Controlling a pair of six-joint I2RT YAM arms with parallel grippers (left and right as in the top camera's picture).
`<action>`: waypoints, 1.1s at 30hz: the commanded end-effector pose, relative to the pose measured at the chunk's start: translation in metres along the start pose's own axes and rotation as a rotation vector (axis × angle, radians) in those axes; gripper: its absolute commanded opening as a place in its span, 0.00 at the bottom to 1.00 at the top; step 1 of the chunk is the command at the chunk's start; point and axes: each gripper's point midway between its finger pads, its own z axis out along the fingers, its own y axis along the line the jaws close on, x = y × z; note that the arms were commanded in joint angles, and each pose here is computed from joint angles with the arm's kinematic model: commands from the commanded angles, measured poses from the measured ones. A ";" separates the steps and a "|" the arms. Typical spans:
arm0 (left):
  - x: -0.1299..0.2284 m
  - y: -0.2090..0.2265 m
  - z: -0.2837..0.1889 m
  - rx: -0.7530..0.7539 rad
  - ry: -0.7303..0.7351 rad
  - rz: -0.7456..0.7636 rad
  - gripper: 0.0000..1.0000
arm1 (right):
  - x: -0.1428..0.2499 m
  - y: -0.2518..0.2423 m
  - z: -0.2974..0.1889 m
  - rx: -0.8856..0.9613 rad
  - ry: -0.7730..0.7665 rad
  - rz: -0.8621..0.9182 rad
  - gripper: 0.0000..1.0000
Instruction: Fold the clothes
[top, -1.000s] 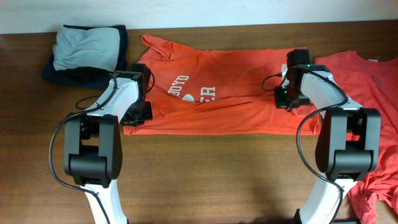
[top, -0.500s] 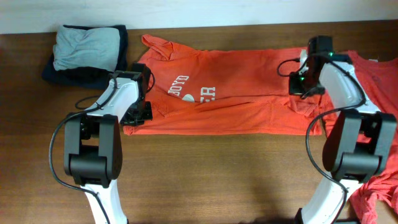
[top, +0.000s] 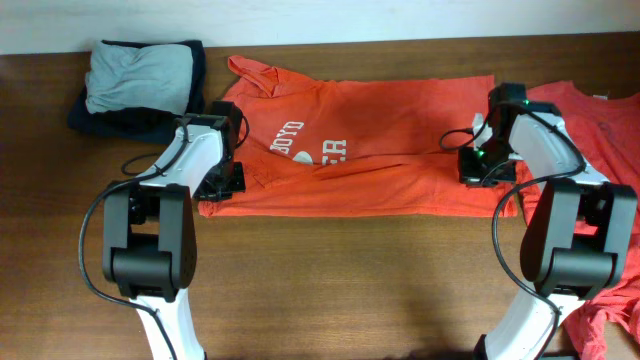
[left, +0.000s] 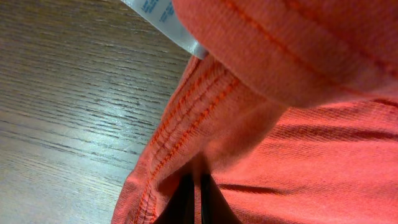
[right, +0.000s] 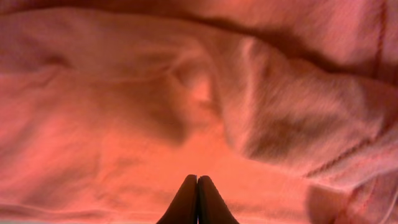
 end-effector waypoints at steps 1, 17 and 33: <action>0.003 0.002 0.009 -0.016 0.018 -0.012 0.07 | 0.000 -0.014 0.005 0.076 -0.021 0.010 0.05; 0.004 0.002 0.009 -0.016 0.019 -0.012 0.07 | -0.024 -0.025 0.018 0.131 -0.147 0.010 0.05; 0.005 0.003 0.009 -0.018 0.023 -0.011 0.06 | -0.124 -0.042 -0.036 0.243 -0.564 0.036 0.20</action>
